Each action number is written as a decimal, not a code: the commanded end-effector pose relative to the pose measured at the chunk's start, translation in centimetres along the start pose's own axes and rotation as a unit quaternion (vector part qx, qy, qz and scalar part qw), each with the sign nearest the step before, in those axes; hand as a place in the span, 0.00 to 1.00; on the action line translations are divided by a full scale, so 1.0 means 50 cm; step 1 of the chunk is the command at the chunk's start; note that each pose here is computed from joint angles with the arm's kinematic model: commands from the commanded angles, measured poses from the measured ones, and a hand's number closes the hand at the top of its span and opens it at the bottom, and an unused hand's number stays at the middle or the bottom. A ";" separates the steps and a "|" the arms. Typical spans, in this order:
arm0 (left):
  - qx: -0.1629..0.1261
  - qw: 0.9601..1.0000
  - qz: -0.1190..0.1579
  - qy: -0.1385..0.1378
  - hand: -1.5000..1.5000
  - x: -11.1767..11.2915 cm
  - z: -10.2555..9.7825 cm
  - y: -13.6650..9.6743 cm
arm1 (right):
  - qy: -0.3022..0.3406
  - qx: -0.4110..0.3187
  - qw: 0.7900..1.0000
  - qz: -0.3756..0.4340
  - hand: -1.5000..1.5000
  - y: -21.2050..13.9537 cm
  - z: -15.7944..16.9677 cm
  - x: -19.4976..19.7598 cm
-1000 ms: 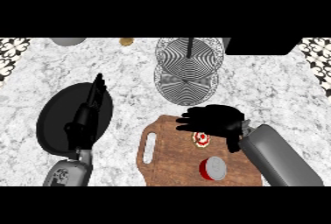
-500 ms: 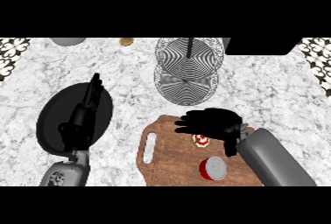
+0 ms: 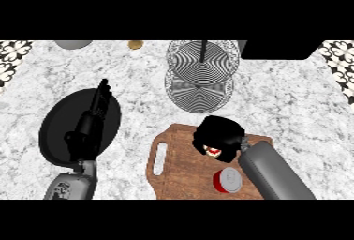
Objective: Pick the cupcake from the cutting board and place it in the tiered basket
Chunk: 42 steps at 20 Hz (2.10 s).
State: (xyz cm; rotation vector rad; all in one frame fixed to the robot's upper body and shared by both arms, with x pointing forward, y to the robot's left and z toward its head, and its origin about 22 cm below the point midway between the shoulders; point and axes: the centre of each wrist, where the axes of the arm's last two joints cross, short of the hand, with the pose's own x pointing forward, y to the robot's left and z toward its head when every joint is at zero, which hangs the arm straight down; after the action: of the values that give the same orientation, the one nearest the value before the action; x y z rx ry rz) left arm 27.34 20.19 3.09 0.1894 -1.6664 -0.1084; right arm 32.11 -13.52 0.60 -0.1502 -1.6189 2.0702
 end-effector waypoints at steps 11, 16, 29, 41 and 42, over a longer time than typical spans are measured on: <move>-0.009 1.000 0.003 -0.001 0.50 0.002 -0.001 -0.006 | 0.525 0.019 0.851 -0.010 1.00 -0.038 -0.079 0.072; -0.021 1.000 0.002 0.004 0.50 0.007 -0.007 -0.021 | 0.581 -0.042 0.813 0.007 1.00 -0.103 -0.113 0.171; -0.005 1.000 0.001 0.001 0.50 0.014 -0.023 0.001 | 0.605 -0.229 0.762 0.011 1.00 -0.413 -0.082 0.322; -0.014 1.000 0.000 -0.005 0.50 0.006 0.007 -0.022 | 0.587 -0.306 0.739 -0.123 1.00 -0.555 -0.082 0.277; -0.023 1.000 -0.002 -0.002 0.50 -0.012 -0.001 -0.035 | 0.587 -0.300 0.746 -0.100 1.00 -0.597 -0.086 0.283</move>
State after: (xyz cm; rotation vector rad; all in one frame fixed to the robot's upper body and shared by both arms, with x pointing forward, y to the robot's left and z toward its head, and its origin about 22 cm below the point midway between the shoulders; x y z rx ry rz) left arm 27.47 19.01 2.74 0.1696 -1.6644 -0.1302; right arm 30.08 0.38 28.11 -1.1477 -1.3738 0.9175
